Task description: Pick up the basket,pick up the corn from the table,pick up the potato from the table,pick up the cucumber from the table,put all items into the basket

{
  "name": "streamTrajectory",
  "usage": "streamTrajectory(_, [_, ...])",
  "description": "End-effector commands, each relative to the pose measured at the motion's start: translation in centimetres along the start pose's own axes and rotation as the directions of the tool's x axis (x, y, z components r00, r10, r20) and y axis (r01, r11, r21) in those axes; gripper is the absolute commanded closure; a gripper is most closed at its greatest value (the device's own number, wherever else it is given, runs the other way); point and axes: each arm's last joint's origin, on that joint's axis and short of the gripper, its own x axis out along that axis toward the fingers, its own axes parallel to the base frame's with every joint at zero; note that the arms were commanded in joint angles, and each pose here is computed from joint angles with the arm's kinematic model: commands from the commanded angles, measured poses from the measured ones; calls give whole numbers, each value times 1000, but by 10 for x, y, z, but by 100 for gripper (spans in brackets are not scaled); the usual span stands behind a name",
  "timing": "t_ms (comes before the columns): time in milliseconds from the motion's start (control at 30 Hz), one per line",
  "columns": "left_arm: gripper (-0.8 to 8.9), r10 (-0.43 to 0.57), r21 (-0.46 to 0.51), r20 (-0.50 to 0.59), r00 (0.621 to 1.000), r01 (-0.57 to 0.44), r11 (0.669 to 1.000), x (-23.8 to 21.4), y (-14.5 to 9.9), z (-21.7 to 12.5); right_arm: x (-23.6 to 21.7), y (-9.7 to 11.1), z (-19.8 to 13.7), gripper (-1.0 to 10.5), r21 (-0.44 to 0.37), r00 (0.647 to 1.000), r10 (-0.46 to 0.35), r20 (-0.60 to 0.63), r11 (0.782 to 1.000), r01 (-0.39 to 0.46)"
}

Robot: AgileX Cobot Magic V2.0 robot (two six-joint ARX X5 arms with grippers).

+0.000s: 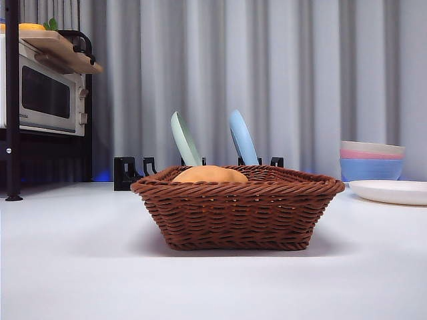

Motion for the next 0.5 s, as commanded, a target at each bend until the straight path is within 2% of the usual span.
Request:
streamTrajectory(33, [815, 6, -7, -5, 1000, -6, 1000, 2, 1, -4, 1, -1, -5, 945, 12, 1000, -6, -24, 1000, 6])
streamTrajectory(500, [815, 6, -7, -5, 1000, -6, 1000, 2, 1, -4, 1, -1, -5, 945, 12, 1000, -6, -24, 1000, 6])
